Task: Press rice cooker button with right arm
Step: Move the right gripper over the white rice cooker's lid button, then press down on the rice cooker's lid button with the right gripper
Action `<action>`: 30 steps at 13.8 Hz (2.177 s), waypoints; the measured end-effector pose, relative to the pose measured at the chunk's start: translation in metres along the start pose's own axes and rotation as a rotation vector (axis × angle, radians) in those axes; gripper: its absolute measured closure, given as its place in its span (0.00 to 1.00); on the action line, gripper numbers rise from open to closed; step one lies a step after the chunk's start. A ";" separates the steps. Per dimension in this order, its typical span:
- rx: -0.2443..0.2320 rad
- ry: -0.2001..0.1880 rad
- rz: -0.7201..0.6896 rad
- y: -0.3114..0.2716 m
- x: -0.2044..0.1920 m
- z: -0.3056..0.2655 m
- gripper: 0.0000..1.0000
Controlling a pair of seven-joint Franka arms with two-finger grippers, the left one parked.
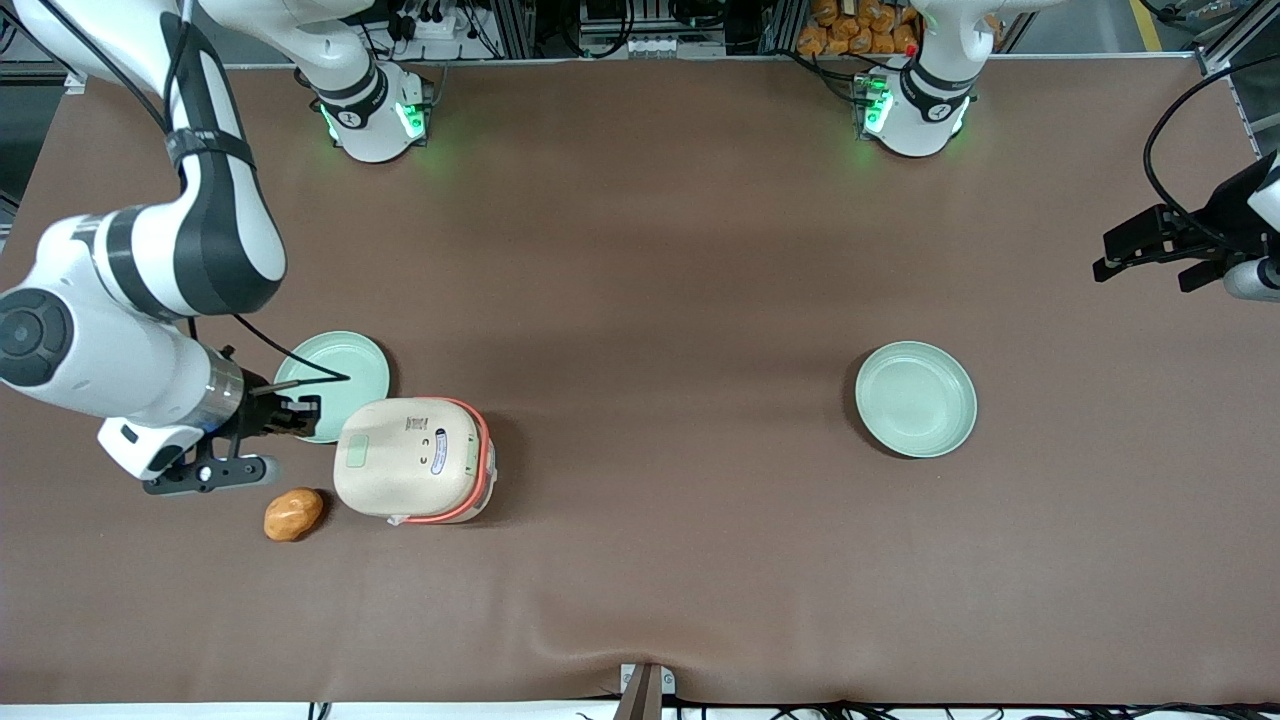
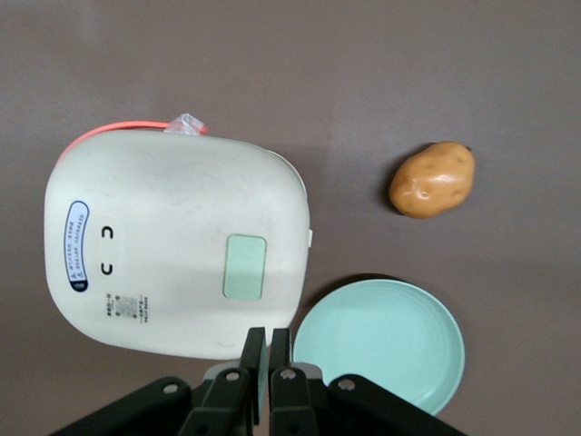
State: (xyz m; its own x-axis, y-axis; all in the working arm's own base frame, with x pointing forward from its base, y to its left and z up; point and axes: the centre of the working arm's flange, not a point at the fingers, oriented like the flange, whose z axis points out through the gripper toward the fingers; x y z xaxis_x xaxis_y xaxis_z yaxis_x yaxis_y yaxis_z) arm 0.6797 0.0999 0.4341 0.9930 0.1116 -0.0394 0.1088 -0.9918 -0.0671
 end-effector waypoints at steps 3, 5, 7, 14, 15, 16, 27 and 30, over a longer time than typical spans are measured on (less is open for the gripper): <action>0.008 0.034 0.001 -0.003 0.011 0.018 0.99; 0.006 0.040 -0.006 -0.009 0.016 0.031 0.99; 0.004 0.042 -0.012 -0.014 0.019 0.041 0.99; 0.006 0.024 -0.010 -0.014 0.019 0.049 0.98; 0.006 0.021 -0.010 -0.014 0.019 0.051 0.97; 0.006 0.016 -0.009 -0.014 0.019 0.054 0.97; 0.007 -0.009 -0.007 -0.014 0.020 0.068 0.98; 0.010 -0.011 -0.006 -0.014 0.020 0.070 0.98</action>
State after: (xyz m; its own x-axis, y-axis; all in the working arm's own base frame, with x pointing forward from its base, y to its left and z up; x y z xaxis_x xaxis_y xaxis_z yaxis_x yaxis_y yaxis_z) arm 0.6952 0.1201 0.3648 0.9918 0.1179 -0.0494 0.1140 -0.9905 -0.0768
